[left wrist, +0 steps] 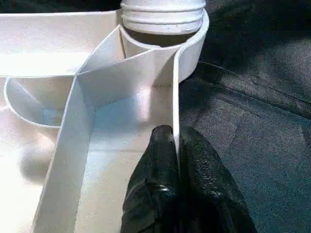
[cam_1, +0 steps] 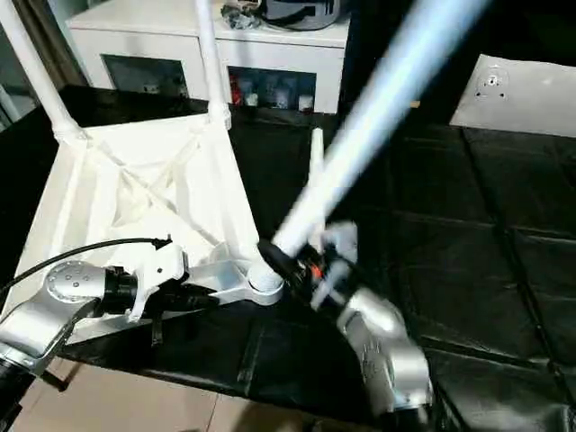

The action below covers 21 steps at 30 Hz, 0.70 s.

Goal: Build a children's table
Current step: Insert table leg to table base

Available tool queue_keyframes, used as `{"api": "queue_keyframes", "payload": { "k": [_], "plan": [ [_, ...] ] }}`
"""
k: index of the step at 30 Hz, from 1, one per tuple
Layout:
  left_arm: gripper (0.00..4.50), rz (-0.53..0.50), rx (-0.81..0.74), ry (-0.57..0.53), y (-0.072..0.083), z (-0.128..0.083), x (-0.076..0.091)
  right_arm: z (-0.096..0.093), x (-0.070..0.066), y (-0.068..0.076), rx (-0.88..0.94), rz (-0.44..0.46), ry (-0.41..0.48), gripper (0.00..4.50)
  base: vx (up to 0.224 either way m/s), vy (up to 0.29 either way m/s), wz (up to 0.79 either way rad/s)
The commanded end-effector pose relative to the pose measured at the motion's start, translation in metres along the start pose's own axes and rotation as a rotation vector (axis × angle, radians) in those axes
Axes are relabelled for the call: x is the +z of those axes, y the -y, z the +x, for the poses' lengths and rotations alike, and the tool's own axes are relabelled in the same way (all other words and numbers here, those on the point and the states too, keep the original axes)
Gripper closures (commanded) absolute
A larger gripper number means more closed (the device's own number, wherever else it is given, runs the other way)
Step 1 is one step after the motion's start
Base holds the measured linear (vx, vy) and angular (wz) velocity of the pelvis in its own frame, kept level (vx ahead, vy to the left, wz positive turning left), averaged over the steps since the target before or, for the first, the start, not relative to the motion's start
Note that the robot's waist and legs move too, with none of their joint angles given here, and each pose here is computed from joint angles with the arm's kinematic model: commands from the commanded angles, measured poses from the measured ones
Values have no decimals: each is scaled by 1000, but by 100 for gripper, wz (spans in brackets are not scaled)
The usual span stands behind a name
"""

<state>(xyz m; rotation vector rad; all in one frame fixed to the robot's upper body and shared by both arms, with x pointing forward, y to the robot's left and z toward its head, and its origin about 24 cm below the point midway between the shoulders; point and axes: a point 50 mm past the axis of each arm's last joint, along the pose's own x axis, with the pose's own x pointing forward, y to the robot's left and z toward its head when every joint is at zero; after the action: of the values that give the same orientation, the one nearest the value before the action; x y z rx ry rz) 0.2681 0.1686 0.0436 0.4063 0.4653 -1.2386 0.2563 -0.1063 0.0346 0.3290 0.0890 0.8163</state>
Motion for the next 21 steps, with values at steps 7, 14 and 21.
{"api": "queue_keyframes", "payload": {
  "k": [7,14,21],
  "plan": [
    [450,78,48,8,-12,-14,12,-11,-34,5,71,-287,-321,263,0,0,0],
    [450,120,12,-38,-12,-16,11,9,-34,1,242,-311,-429,263,0,0,0],
    [450,149,-9,-53,-17,-20,16,23,-39,-5,426,-253,-549,263,0,0,0]
  ]
}}
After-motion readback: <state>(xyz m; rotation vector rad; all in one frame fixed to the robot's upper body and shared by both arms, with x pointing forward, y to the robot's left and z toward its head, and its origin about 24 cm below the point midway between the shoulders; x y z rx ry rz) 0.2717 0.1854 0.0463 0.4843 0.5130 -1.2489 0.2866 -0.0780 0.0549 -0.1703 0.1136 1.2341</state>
